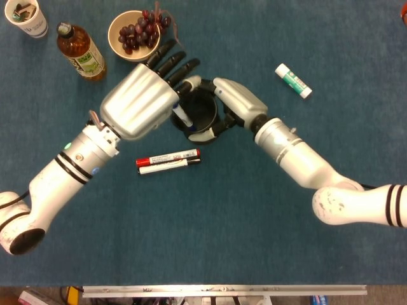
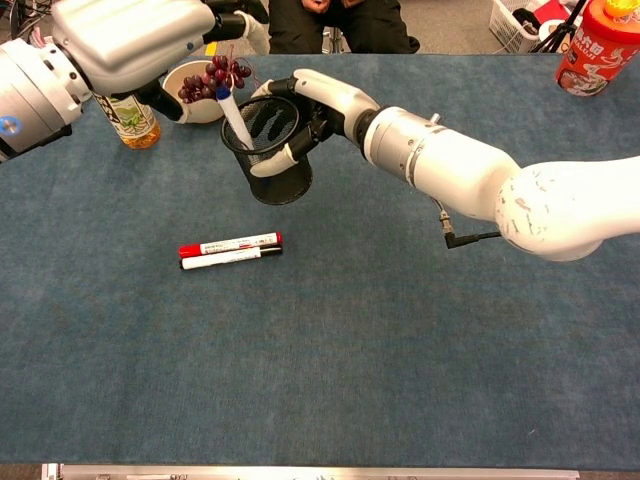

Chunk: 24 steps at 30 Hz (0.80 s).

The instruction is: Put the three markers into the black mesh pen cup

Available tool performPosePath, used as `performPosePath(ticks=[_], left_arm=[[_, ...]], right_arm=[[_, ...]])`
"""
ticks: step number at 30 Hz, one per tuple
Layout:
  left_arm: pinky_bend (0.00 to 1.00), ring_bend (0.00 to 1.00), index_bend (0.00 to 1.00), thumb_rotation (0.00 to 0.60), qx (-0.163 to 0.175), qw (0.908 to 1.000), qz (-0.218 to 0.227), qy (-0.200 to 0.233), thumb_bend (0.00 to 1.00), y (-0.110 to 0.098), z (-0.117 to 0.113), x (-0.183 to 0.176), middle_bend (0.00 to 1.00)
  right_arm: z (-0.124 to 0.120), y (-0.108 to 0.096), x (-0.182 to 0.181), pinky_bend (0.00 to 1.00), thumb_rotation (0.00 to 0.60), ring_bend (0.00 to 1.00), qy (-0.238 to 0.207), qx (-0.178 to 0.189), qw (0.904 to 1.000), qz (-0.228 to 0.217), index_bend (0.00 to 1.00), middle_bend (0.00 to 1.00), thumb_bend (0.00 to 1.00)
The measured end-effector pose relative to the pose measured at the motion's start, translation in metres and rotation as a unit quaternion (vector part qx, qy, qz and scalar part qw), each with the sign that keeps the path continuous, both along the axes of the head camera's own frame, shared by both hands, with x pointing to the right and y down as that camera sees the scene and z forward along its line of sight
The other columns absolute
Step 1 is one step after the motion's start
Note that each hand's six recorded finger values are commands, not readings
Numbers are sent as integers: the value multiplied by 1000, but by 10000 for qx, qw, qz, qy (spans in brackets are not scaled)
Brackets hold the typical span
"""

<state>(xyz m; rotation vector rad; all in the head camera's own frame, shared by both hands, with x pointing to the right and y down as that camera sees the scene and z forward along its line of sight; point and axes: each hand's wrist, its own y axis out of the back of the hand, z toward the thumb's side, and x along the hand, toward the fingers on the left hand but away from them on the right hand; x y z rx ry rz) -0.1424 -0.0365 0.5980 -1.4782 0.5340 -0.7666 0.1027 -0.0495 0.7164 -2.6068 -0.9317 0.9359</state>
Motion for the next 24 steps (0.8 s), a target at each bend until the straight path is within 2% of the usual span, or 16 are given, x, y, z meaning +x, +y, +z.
performPosePath(ticks=[8,14,19,24], left_arm=[[114,152,13,600,-19,9986,-499,-173,258,-11,-3,-33,124],[114,153,108,600,-141,9961,-816,-297,257,-11,4,-61,125],[114,153,233,600,-360,9933,-1026,-397,258,-5,17,-84,131],[114,153,275,600,-664,9912,-1026,-505,258,9,33,-97,134]], right_arm=[[-7,-9,38,429,600,342,-3,7,9997,251,456,430,312],[-22,-20,79,428,600,342,2,113,9989,457,465,430,312],[-42,-26,119,428,600,342,6,294,9976,633,468,430,313],[-62,-32,157,428,600,342,27,486,9952,846,469,430,313]])
